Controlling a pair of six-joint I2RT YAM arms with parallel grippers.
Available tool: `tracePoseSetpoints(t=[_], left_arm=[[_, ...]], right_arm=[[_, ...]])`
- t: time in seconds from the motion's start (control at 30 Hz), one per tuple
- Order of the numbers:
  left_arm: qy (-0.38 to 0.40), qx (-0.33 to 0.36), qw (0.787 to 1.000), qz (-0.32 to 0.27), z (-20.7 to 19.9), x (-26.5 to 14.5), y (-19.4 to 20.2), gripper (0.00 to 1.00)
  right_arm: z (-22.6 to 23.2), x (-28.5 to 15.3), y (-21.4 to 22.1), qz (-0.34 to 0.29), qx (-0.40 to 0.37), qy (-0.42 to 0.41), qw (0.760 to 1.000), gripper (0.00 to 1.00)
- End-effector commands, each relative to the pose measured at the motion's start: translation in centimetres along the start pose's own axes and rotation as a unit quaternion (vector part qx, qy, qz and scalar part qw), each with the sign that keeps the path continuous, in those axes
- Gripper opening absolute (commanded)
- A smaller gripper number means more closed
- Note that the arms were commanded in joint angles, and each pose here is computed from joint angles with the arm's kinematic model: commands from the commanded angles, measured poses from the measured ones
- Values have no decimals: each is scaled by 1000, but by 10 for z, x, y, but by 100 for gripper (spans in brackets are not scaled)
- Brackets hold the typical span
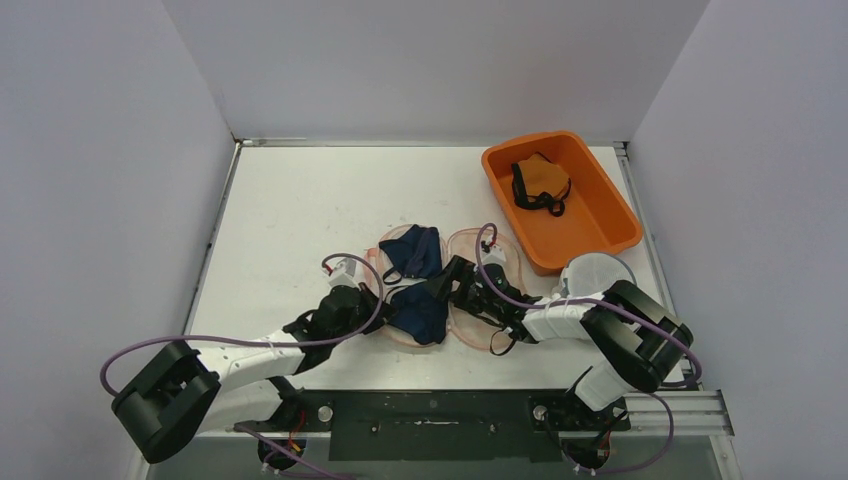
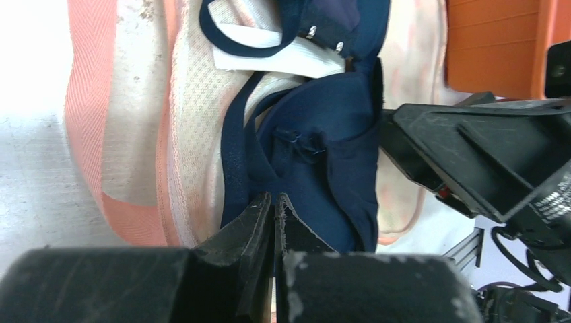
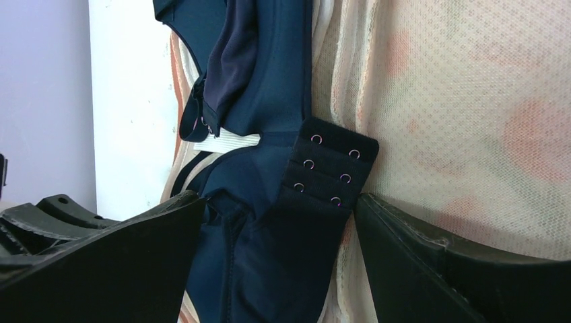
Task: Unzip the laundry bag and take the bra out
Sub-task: Pick up the bra from the laundry bag.
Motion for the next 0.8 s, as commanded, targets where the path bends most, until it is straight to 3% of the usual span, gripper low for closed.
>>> tracePoseSetpoints(t=[0.0,0.33,0.47,0.63,0.77], left_arm=[[-2,11,1000,-13,4,6,-3,0],[-17,20,1000,-1,15,10,3,0],[-18,21,1000,4,16,11,5,0],[-16,21,1000,6,16,11,6,0],[-11,22,1000,8,13,9,5,0]], right_arm=[[15,3,-12,-23,3,-22,999,83],[36,11,-16,-27,-5,-70,997,58],[45,9,-21,-38,-19,-83,996,60],[48,8,-28,-50,-40,-71,995,75],[50,10,-30,-50,-48,-74,995,75]])
Point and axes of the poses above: each gripper's point midway between its finger pads, its own x axis out along the fingers, its own z axis along the line the jaws close on, y = z × x, the point moved 6 cm from there along -x, back along the fingers, and after that the axes turned 7 degrees about -x, right-handed, at the moved point
